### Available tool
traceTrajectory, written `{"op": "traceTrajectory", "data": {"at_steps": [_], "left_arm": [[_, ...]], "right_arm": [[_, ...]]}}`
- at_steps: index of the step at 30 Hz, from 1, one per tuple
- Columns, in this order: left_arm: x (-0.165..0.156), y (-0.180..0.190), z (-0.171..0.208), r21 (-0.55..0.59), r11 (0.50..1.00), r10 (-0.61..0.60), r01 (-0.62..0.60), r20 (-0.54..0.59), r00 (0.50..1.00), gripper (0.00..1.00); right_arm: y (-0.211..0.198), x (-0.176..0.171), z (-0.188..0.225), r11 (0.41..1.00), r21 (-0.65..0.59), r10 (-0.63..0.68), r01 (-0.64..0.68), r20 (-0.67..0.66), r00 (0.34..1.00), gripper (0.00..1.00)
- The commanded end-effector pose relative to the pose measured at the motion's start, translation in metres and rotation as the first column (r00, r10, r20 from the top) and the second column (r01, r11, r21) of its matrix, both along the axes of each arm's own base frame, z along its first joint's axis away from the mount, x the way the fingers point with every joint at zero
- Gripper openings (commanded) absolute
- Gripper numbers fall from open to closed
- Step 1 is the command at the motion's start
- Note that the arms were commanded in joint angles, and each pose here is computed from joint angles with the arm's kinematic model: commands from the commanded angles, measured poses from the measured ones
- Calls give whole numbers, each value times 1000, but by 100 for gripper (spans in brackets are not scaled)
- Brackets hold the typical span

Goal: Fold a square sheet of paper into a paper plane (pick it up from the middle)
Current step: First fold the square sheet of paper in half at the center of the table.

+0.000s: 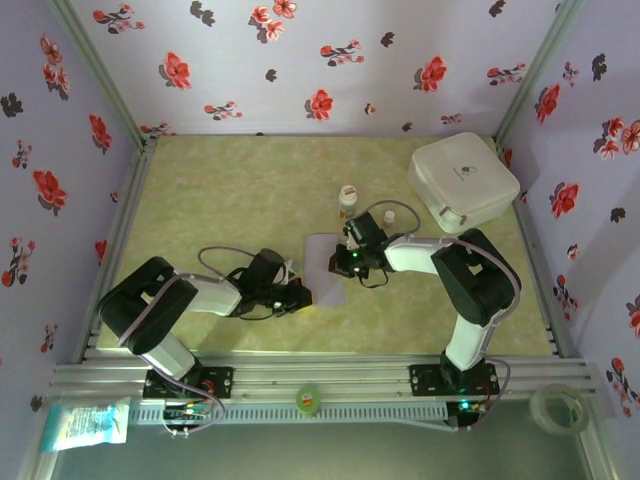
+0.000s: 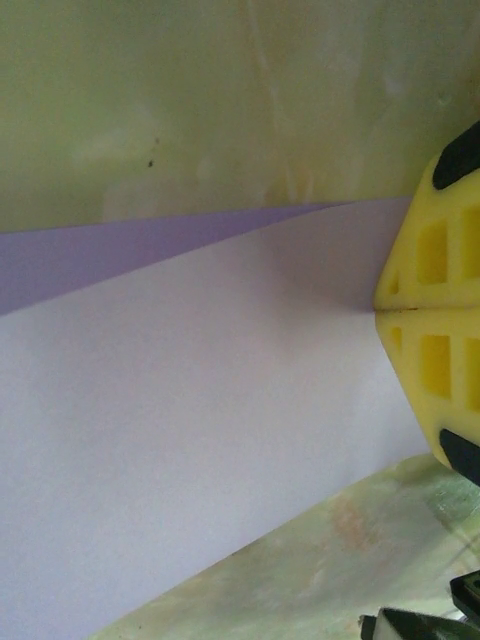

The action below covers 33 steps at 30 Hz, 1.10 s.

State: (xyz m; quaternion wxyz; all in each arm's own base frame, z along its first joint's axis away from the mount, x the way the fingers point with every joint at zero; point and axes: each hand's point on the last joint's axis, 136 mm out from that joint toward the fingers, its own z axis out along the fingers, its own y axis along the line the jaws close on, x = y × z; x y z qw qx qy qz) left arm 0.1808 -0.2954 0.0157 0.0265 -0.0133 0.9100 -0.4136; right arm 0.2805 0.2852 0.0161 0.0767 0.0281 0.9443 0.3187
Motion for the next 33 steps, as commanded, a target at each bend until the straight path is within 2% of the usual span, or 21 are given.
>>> {"op": "traceTrajectory", "data": {"at_steps": [1, 5, 9, 13, 16, 20, 24, 33], "left_arm": [[-31, 29, -23, 206, 975, -65, 84, -95, 993, 0], [-29, 29, -12, 216, 971, -88, 102, -76, 993, 0], [-13, 16, 21, 137, 988, -80, 78, 15, 997, 1], [23, 13, 56, 36, 999, 22, -26, 104, 994, 2], [51, 20, 69, 1, 995, 98, -99, 128, 987, 3], [77, 23, 71, 1, 989, 145, -147, 130, 981, 3], [91, 14, 68, 5, 992, 128, -130, 125, 984, 4], [108, -1, 43, 32, 994, 97, -100, 98, 990, 3]], "right_arm": [[-38, -22, -37, 983, -181, -62, 45, -90, 994, 0], [-37, -22, -36, 983, -179, -61, 45, -89, 994, 0], [-37, -22, -36, 983, -181, -49, 32, -88, 995, 0], [-32, -21, -33, 986, -167, -7, -7, -81, 997, 0], [-26, -20, -29, 988, -146, 42, -52, -75, 996, 0], [-21, -22, -26, 980, -147, 127, -137, -78, 989, 0], [-19, -22, -26, 964, -165, 195, -207, -90, 977, 0], [-18, -19, -25, 963, -172, 193, -207, -96, 976, 0]]}}
